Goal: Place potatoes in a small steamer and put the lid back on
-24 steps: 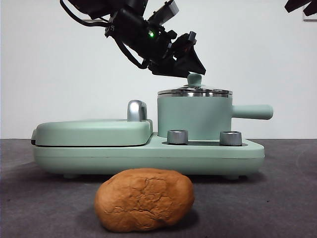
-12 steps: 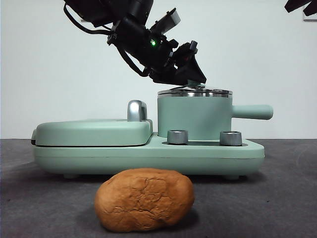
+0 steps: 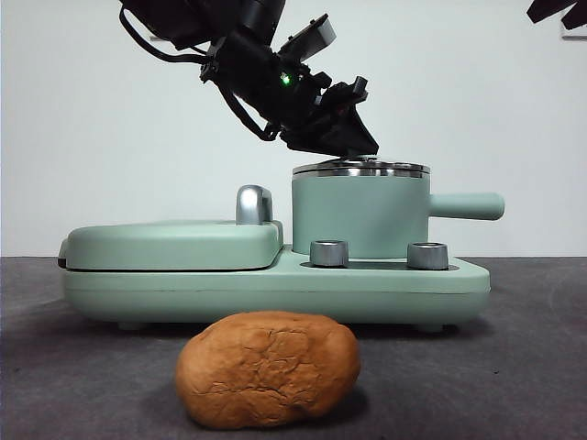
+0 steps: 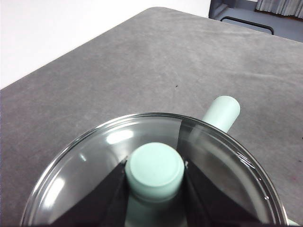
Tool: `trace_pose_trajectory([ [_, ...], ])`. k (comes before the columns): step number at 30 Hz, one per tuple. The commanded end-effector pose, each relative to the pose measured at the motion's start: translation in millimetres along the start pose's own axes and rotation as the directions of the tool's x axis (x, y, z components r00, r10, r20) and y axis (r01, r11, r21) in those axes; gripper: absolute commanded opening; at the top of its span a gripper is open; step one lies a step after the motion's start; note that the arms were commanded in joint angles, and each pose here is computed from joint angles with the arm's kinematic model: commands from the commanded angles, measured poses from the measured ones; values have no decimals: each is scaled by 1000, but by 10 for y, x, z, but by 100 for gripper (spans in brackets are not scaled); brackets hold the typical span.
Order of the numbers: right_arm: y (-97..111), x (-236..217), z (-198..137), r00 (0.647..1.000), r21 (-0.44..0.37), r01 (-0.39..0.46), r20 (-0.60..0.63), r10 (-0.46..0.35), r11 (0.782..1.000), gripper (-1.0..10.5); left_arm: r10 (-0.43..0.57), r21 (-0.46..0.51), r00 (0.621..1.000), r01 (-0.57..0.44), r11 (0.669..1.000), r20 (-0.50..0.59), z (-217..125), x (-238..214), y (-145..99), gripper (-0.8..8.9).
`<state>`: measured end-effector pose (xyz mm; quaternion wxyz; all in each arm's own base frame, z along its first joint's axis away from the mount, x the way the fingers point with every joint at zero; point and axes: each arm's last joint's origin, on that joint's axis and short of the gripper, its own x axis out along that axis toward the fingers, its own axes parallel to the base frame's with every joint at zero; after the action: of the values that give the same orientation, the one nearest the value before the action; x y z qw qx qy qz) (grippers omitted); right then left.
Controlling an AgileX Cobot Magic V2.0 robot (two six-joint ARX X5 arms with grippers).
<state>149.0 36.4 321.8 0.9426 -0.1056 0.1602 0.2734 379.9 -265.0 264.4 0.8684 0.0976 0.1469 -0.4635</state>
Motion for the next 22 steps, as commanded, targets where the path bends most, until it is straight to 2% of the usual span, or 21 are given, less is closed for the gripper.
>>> trace_pose_trajectory([
  [1,-5,-21,68,1000,3,3,24,-3,1000,290,3,-8,1000,-3,1000,-3,-10,74,8,7],
  [10,-5,-21,68,1000,3,4,24,-4,1000,290,1,1,1000,-1,1000,15,61,31,-25,6],
  [22,-5,-21,68,1000,3,3,24,-3,1000,290,12,39,996,-16,999,89,380,-262,-79,7],
])
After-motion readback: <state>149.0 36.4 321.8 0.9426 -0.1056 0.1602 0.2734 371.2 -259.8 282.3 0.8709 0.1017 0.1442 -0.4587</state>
